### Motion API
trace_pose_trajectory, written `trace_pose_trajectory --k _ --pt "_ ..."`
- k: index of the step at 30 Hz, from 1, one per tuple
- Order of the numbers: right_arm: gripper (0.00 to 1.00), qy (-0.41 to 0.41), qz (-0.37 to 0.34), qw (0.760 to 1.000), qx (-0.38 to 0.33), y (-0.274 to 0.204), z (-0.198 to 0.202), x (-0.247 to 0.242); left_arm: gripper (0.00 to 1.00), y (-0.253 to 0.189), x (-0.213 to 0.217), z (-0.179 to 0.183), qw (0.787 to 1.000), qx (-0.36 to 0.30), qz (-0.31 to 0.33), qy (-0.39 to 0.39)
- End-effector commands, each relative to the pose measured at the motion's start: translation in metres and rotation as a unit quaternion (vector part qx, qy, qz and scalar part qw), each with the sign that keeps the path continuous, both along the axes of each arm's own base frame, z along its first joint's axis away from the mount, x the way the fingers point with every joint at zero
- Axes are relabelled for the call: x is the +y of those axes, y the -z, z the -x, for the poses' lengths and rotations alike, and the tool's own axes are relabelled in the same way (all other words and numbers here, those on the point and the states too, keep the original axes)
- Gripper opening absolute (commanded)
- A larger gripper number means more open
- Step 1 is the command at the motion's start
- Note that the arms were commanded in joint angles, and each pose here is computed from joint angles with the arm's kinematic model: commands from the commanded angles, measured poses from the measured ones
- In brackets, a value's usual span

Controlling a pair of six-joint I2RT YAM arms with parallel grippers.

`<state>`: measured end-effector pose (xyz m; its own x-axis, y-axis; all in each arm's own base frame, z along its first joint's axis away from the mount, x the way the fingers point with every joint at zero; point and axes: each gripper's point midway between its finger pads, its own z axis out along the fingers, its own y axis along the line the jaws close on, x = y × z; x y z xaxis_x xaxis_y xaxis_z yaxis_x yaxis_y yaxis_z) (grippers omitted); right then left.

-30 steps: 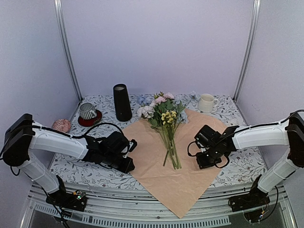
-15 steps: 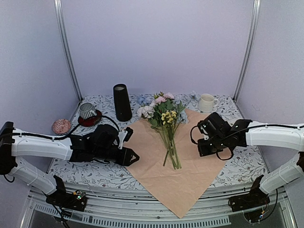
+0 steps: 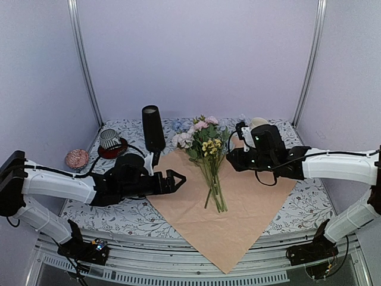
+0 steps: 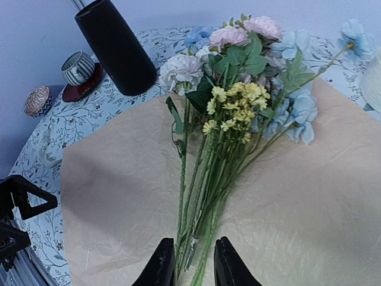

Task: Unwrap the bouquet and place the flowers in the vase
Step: Pick up the fake flower from the flattened wrapping paper.

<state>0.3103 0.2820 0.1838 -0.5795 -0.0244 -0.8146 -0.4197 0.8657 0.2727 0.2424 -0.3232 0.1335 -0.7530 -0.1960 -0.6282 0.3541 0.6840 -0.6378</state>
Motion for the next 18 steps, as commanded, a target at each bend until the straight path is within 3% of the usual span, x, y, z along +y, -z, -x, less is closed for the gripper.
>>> trace_pose_trajectory --k 1,8,18 --pt "0.24 -0.039 -0.026 0.999 -0.021 -0.017 -0.021 0.037 0.98 -0.010 0.006 -0.019 0.999 -0.015 0.034 -0.036" --pt "0.21 -0.022 0.010 1.000 0.004 0.012 -0.046 0.054 0.95 -0.014 0.006 -0.025 0.998 -0.038 0.034 -0.022" --pt "0.18 -0.024 0.023 0.999 0.020 0.066 -0.046 0.054 0.87 -0.018 -0.002 -0.029 0.997 -0.075 0.025 0.005"
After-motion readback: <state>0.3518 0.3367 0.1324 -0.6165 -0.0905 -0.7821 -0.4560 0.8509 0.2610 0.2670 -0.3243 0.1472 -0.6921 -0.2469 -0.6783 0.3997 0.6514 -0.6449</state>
